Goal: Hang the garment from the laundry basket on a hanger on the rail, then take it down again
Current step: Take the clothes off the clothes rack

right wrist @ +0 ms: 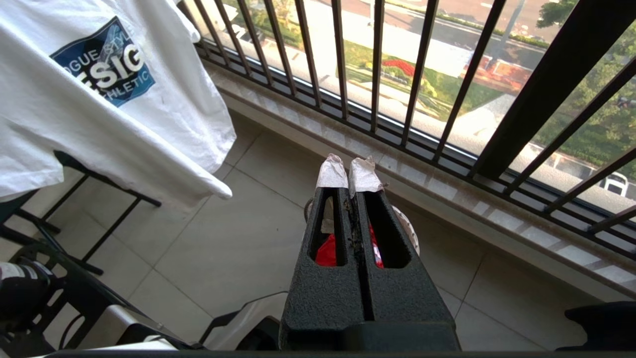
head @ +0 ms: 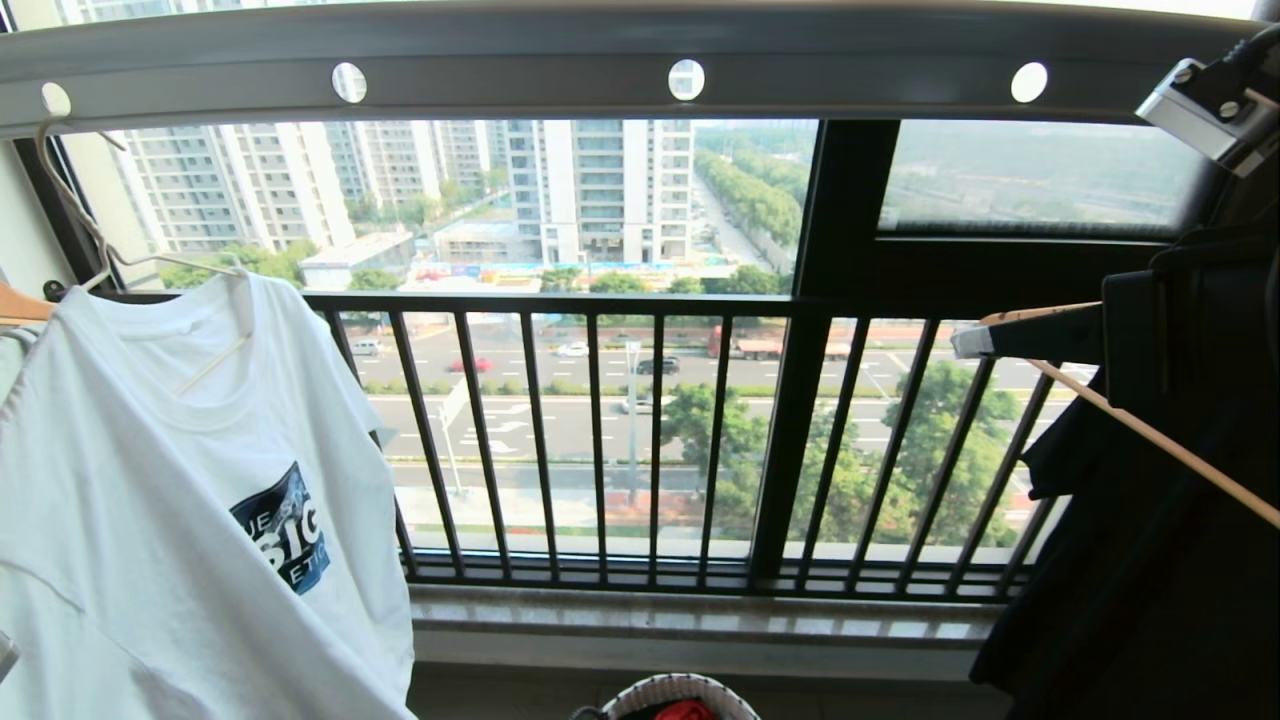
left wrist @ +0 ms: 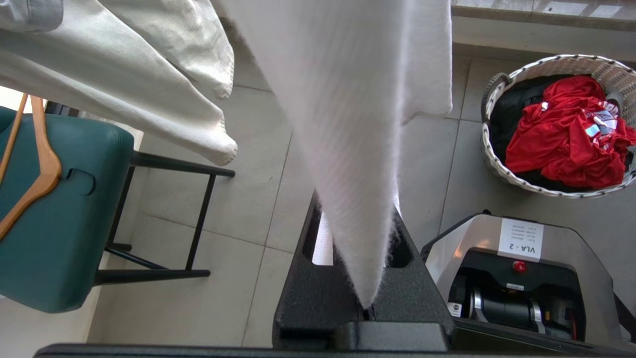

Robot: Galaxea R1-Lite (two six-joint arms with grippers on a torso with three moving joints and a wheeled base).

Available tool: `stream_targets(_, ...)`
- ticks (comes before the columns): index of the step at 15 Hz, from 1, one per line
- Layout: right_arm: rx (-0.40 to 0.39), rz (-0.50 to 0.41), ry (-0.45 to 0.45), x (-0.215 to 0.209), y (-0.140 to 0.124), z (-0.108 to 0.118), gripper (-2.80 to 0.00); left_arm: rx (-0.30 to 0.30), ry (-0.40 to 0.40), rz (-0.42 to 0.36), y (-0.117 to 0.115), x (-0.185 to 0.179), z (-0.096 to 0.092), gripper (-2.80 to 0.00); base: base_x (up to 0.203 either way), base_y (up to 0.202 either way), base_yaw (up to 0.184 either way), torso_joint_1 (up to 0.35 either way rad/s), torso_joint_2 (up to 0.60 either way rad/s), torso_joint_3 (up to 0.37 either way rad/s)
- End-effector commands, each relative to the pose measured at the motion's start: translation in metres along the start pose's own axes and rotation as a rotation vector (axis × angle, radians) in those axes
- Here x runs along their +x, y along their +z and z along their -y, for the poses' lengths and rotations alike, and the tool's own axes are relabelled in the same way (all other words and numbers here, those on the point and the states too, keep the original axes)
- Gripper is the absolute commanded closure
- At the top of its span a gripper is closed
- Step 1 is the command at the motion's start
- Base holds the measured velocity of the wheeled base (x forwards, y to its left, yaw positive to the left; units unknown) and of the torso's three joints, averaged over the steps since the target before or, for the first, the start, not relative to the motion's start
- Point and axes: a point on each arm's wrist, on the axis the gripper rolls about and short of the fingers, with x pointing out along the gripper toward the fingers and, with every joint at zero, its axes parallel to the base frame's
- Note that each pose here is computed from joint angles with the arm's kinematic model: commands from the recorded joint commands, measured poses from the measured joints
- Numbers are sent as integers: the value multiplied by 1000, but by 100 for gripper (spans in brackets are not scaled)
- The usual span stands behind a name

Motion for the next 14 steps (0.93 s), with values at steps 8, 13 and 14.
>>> stream_targets(8,1,-8,1,2,-1,0,0,16,-6,-52,-36,4,4,0,0,0,0,0,0,0)
stream_targets(13,0,-9,0,2,-1,0,0,26,-13,-124,-45,12,6,0,0,0,0,0,0,0)
stream_targets(14,1,-11,0,2,-2,0,0,29,-13,-138,-47,13,6,0,0,0,0,0,0,0)
